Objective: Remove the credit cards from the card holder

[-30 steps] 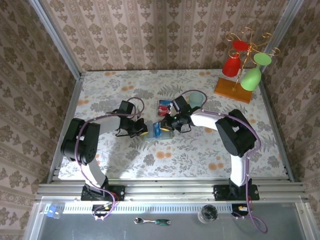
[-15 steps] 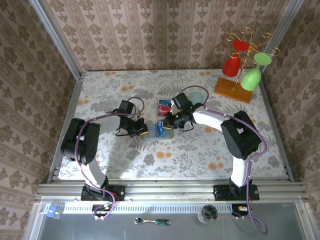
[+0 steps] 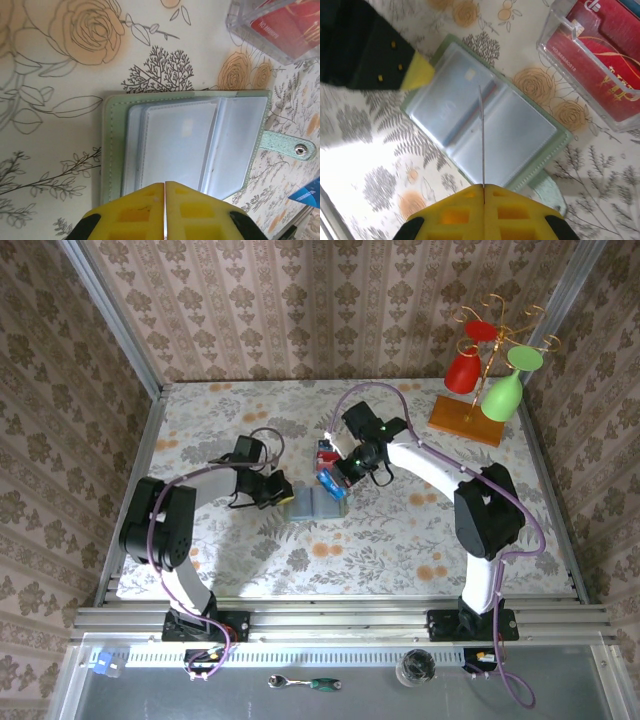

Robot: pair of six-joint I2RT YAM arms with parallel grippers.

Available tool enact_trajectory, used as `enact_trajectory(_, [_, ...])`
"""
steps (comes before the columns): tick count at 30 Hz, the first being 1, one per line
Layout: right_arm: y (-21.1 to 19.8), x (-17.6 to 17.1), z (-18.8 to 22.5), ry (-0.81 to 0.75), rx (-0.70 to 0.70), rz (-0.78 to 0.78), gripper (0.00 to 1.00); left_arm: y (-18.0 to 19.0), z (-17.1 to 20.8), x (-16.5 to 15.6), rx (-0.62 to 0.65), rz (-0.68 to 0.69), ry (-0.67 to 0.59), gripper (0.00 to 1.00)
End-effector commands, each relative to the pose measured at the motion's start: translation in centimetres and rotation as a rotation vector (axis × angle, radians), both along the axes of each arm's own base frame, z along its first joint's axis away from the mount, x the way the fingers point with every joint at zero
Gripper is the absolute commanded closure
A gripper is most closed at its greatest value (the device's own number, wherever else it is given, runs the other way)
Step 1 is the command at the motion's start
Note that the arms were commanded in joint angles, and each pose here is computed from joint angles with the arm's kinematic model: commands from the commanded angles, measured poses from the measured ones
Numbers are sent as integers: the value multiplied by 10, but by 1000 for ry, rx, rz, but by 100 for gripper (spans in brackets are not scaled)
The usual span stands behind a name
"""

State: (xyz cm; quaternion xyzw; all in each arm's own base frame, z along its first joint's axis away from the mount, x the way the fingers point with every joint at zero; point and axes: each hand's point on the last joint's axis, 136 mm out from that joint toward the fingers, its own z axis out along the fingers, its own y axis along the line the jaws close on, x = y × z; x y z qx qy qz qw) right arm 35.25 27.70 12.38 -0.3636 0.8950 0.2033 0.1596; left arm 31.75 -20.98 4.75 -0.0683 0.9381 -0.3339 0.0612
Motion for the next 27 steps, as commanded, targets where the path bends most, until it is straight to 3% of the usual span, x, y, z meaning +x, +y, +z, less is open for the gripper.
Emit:
enact_trajectory(1, [-18,-6,1,-89,-147,288,100,3,22,7,-19,-4,-41,90])
enact_trajectory(10, [-34,36,14,-225,-305,448,100,13,30,15,-19,24,-44,89])
enact_trajectory(27, [-21,122,32,-357,-280,417,100,13,33,29,-15,53,-39,87])
